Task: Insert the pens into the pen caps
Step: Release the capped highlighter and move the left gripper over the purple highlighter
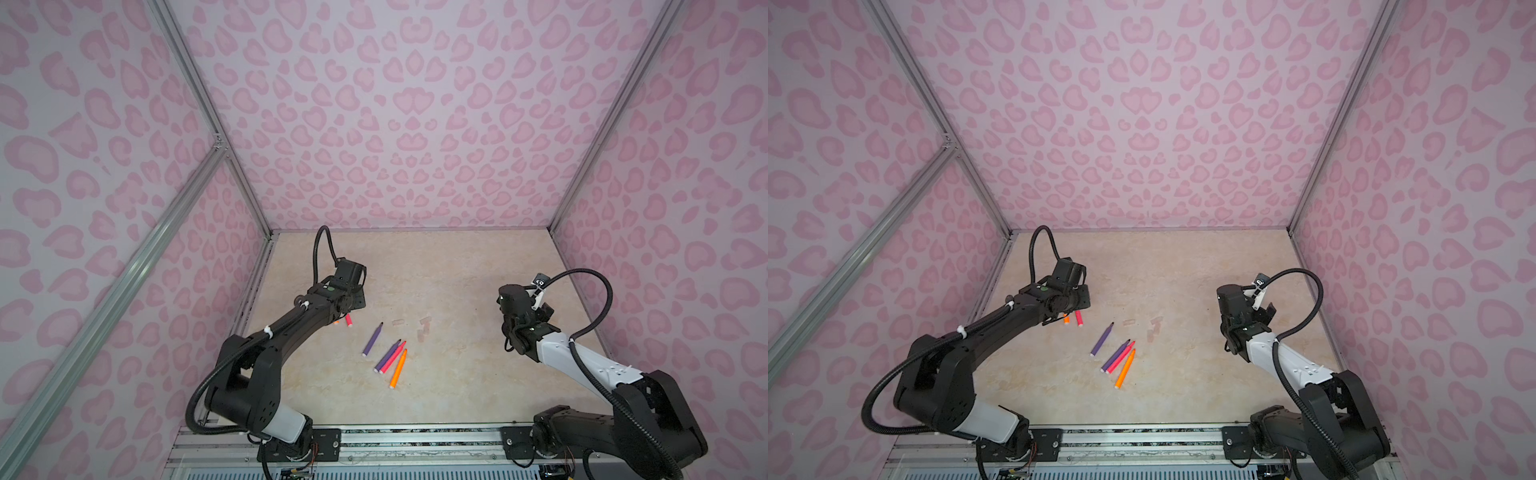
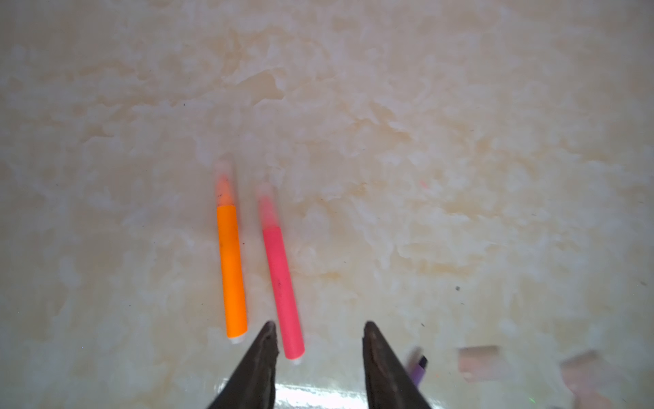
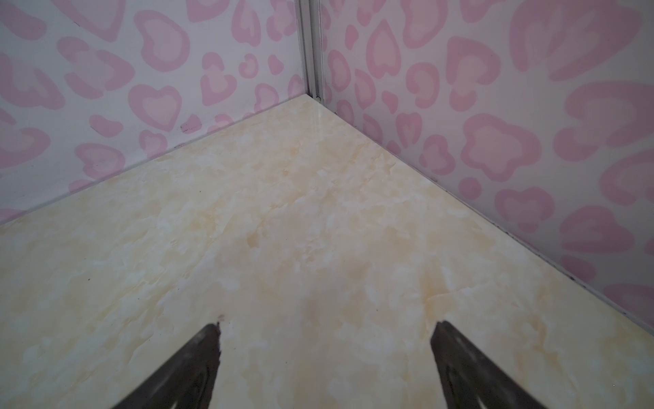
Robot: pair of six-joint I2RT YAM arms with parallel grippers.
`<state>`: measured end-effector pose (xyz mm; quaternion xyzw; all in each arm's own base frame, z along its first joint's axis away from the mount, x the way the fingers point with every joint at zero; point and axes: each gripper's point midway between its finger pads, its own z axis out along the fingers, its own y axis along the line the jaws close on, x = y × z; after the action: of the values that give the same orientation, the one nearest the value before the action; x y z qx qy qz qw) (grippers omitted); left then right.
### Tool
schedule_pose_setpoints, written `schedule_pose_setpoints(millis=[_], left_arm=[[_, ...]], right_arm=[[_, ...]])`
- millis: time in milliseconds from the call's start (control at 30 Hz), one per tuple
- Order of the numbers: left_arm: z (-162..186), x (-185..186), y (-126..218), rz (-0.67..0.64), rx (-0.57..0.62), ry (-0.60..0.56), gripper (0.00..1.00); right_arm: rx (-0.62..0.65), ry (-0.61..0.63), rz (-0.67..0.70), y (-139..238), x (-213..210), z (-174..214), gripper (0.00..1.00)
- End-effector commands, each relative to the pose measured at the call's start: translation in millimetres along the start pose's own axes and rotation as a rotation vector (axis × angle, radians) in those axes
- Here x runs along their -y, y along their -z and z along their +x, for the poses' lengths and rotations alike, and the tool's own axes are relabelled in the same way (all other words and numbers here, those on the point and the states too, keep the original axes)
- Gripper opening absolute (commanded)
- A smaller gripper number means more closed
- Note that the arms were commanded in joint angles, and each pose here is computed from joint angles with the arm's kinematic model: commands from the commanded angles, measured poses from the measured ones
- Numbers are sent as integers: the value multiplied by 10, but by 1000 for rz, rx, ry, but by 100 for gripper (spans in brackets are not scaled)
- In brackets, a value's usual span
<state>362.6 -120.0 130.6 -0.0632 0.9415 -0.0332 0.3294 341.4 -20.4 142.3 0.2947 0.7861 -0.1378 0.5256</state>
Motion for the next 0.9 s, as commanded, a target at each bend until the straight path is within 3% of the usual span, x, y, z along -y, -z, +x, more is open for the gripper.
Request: schedule_pose_setpoints(millis=[0,67,167,367,600,867], left_arm=[[-48,228,338,133,85,-27,47],[93,382,462,230,74,-53,48],[357,441,504,276,33,-106,49],[793,325,276,222,-44,-205,50],[1025,526,74,249,-190,-279,49],[1218,468,-177,138,-308,-342,46]], right_arm=[[-18,-30,-16,2,46,62,94],[-19,-34,-21,10,52,67,93],[-27,-27,-34,15,31,79,92],[-42,-6,-17,-33,-16,78,90],[-48,4,0,-54,-17,82,89],[-46,-2,-6,-36,1,87,89]])
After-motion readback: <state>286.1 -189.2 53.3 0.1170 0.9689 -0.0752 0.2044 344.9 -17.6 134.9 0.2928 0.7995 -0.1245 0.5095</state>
